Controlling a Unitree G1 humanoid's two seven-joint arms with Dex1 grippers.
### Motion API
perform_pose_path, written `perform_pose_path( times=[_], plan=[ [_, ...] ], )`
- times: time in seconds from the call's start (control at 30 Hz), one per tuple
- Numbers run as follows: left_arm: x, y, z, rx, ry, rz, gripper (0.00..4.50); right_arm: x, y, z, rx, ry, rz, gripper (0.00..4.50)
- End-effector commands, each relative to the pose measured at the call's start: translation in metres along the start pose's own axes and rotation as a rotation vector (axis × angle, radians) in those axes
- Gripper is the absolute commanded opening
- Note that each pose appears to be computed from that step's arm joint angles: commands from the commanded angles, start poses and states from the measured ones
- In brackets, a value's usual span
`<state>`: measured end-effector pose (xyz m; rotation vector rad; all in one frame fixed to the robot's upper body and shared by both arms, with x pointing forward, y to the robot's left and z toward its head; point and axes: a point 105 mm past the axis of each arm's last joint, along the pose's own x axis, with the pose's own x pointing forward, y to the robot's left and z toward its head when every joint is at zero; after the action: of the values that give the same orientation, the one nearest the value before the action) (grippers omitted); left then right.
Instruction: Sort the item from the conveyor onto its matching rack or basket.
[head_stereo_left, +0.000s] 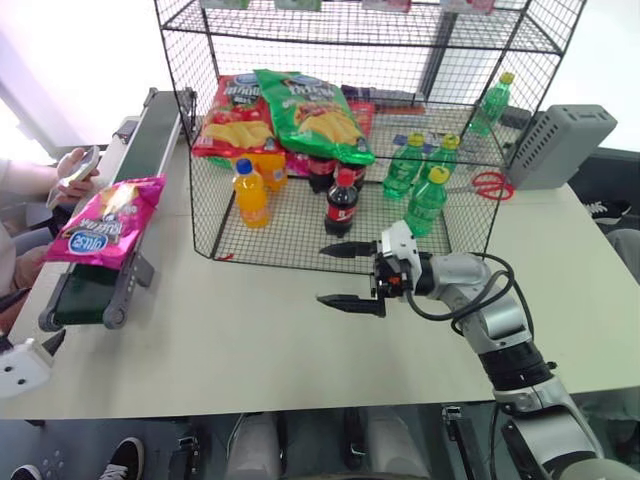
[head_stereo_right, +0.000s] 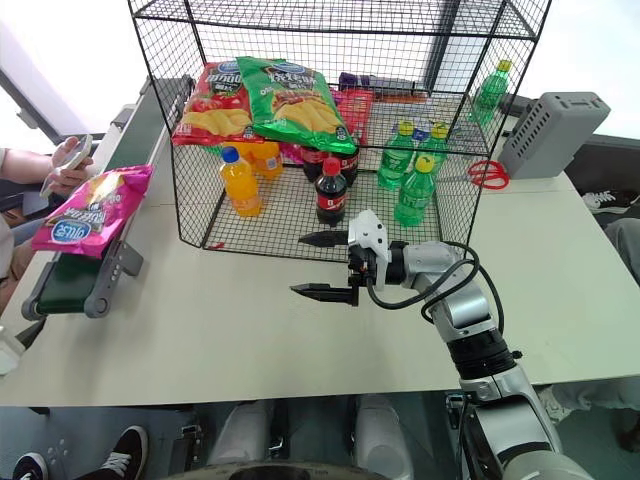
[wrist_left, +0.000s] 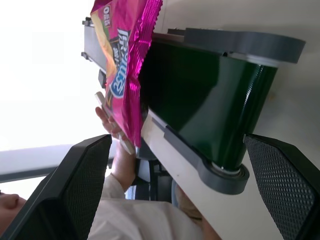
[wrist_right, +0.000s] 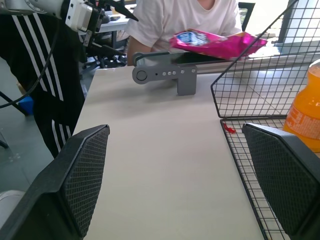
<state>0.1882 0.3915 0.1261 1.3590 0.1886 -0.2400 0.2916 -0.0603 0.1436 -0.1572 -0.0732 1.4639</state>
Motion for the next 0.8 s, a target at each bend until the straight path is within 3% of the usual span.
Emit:
perform_pose_path(
  times=[0.03,0.53,0.63,0.8],
  plan=[
    [0.003,0.006,0.003,0.008,-0.013,0.020,4.50,-0.005,-0.002,0.014,-0.032,-0.024,-0.012,4.43],
    [0.010,0.003,0.009,-0.008,-0.035,0.017,4.50,-0.006,-0.003,0.012,-0.058,0.005,-0.021,4.43],
    [0.011,0.001,0.010,-0.019,-0.043,0.006,3.62,-0.005,-0.002,0.013,-0.056,0.001,-0.018,4.50],
    [0.016,-0.001,0.017,-0.025,-0.072,-0.003,1.04,-0.007,-0.004,0.013,-0.067,0.012,-0.021,4.50]
  ],
)
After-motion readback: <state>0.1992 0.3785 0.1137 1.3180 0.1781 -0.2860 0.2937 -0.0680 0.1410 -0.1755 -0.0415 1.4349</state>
